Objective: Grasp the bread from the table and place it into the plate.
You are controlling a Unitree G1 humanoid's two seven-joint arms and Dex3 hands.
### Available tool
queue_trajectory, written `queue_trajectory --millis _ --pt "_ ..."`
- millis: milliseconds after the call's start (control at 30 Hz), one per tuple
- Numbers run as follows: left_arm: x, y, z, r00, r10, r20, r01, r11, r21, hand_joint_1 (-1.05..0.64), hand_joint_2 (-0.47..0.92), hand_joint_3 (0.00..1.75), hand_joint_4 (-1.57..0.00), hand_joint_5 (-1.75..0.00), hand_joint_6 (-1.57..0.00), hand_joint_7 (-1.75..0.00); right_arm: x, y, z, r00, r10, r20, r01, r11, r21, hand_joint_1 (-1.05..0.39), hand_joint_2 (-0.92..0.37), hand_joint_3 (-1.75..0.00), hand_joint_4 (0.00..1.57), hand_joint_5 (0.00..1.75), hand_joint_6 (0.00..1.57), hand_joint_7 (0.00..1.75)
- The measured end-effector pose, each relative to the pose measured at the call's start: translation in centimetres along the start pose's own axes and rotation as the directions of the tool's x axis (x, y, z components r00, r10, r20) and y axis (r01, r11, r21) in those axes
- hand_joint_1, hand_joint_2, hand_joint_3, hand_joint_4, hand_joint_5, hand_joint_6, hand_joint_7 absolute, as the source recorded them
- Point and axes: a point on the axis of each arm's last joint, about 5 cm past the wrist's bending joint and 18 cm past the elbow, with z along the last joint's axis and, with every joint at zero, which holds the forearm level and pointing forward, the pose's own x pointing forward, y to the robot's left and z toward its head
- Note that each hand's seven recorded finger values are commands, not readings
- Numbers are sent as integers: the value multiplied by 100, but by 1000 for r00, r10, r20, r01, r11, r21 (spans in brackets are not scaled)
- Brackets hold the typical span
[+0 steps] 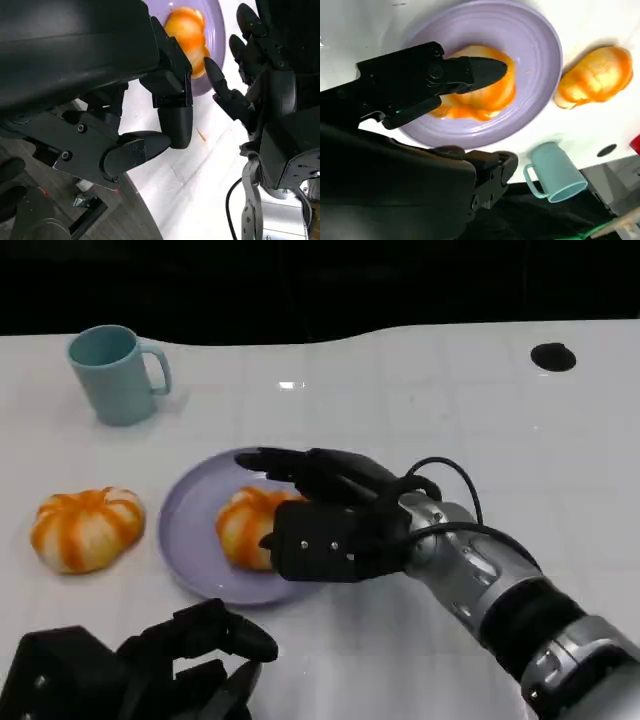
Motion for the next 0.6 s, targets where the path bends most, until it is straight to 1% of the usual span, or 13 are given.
queue_trajectory --millis 133,267,500,600 --pt "0 0 0 1000 0 0 0 1000 0 -26 75 79 -66 -175 -61 -132 -1 -51 34 1000 1 4 -1 1000 -21 -78 -92 -36 0 0 7 0" --pt "2 1 -3 1000 0 3 0 1000 0 -27 75 80 -67 -175 -61 -133 -19 -66 41 1000 2 15 -1 999 -33 -78 -92 -37 2 1 8 1" --pt "2 -1 -7 1000 0 1 0 1000 -2 -27 75 79 -69 -175 -62 -132 -134 -74 -28 999 -19 36 20 999 -48 -75 -92 -34 10 6 12 3" --pt "1 -4 -8 1000 -1 0 1 1000 -1 -27 75 79 -68 -175 -62 -131 -232 -84 -69 997 -47 65 51 997 -54 -71 -92 -29 15 10 16 5"
